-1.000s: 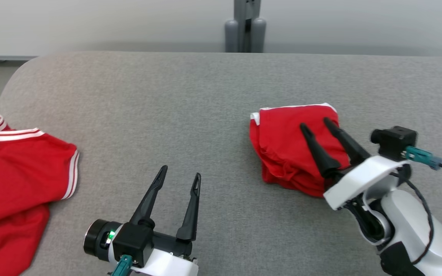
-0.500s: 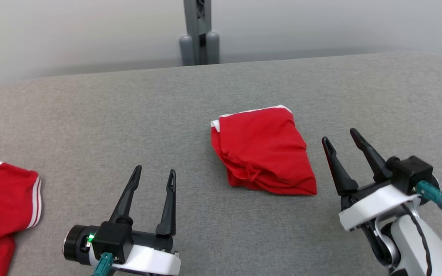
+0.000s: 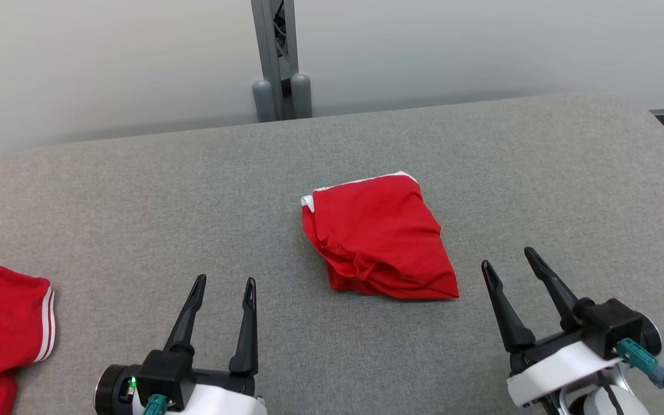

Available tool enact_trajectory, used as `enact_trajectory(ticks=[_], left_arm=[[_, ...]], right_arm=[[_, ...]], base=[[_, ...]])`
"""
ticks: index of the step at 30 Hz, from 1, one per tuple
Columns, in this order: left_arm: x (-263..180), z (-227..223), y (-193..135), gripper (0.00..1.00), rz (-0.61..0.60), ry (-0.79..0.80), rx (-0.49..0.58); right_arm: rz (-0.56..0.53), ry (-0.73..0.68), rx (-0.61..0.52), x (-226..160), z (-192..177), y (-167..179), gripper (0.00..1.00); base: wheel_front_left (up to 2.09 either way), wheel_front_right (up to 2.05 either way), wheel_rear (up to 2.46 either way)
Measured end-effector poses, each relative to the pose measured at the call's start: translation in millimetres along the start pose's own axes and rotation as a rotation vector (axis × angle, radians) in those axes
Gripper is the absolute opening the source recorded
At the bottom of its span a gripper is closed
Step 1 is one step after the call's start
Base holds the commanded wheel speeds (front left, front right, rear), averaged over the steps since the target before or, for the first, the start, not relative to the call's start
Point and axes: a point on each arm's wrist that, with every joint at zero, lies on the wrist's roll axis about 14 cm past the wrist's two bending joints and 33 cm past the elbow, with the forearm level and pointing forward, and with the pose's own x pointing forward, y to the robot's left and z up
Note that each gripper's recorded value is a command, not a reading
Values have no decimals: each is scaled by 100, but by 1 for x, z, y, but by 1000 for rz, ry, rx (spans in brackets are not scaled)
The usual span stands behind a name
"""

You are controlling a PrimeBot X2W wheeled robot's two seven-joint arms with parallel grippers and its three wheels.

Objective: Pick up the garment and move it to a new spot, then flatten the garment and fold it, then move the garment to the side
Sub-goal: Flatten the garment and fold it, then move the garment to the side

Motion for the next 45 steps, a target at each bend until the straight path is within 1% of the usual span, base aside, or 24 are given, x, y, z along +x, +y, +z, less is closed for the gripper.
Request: enact_trajectory(ticks=[11,18,32,36,37,39,42,45], left_arm=[[-17,8,8,100,46,-20,9],[-25,12,16,100,79,-29,9],[-32,10,25,100,110,-22,-2],[-33,9,25,100,110,-19,-2],[-33,9,25,100,110,-17,-2],[-33,8,25,100,109,-14,-3],[-34,5,25,100,106,-6,-6],[-33,3,27,100,112,1,-2]], right_arm=[[-25,-29,9,-15,8,2,100],[-31,-47,14,-16,13,4,100],[-22,-26,42,-16,5,11,100],[-25,-5,84,-16,-3,12,100],[-16,-1,109,-14,-4,16,100],[-20,16,183,-11,-11,18,100],[-43,42,334,-4,-20,15,100],[-51,85,424,9,-26,6,100]], base=[[0,0,0],[0,0,0],[0,0,0],[0,0,0],[0,0,0],[0,0,0],[0,0,0],[0,0,0]])
